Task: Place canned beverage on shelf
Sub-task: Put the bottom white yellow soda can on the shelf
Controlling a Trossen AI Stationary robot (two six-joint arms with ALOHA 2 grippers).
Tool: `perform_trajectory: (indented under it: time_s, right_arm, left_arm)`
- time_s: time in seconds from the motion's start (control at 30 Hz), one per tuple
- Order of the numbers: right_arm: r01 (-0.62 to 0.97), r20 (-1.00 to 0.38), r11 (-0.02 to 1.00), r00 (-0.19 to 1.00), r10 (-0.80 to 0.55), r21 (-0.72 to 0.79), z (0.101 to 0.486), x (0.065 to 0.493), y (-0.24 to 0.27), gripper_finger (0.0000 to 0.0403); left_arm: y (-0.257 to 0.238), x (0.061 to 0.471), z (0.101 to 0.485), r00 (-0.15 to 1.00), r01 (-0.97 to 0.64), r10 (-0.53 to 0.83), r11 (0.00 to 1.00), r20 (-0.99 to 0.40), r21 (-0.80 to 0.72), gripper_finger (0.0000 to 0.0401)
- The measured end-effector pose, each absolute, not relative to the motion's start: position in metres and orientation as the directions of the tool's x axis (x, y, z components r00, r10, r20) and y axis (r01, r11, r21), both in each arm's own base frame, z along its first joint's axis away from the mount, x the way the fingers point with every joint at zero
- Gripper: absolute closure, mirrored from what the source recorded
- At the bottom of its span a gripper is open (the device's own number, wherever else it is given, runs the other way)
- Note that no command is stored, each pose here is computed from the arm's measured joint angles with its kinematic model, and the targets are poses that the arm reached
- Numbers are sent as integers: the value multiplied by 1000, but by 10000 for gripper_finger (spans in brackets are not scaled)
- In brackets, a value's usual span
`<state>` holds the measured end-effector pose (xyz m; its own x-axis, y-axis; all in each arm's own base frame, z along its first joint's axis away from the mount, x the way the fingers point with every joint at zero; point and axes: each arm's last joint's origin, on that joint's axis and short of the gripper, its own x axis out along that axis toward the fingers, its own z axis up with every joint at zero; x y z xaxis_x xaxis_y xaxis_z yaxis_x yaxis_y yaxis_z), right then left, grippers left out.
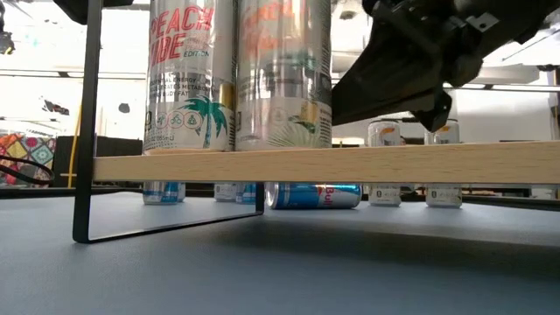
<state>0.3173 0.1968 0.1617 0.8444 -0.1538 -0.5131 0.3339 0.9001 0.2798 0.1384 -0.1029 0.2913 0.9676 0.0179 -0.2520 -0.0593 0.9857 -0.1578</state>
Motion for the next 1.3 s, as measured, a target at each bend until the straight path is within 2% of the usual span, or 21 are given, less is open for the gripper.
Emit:
perform_trajectory:
  time_s: [0.47, 0.7, 1.3]
  right_arm:
    - [335, -517, 895, 844, -145, 296, 161, 312, 204, 403]
    - [370, -499, 899, 839, -215, 235, 161, 315, 197, 403]
    - [270, -496, 932, 860, -119, 244, 165, 328, 187, 403]
  left_arm:
    - [-103, 138, 291, 968, -60, 18, 986, -252, -158, 53]
    - [-103, 138, 291, 968, -60, 18, 986, -252, -159, 53]
    - [-103, 138, 291, 968, -59, 18, 986, -252, -158, 53]
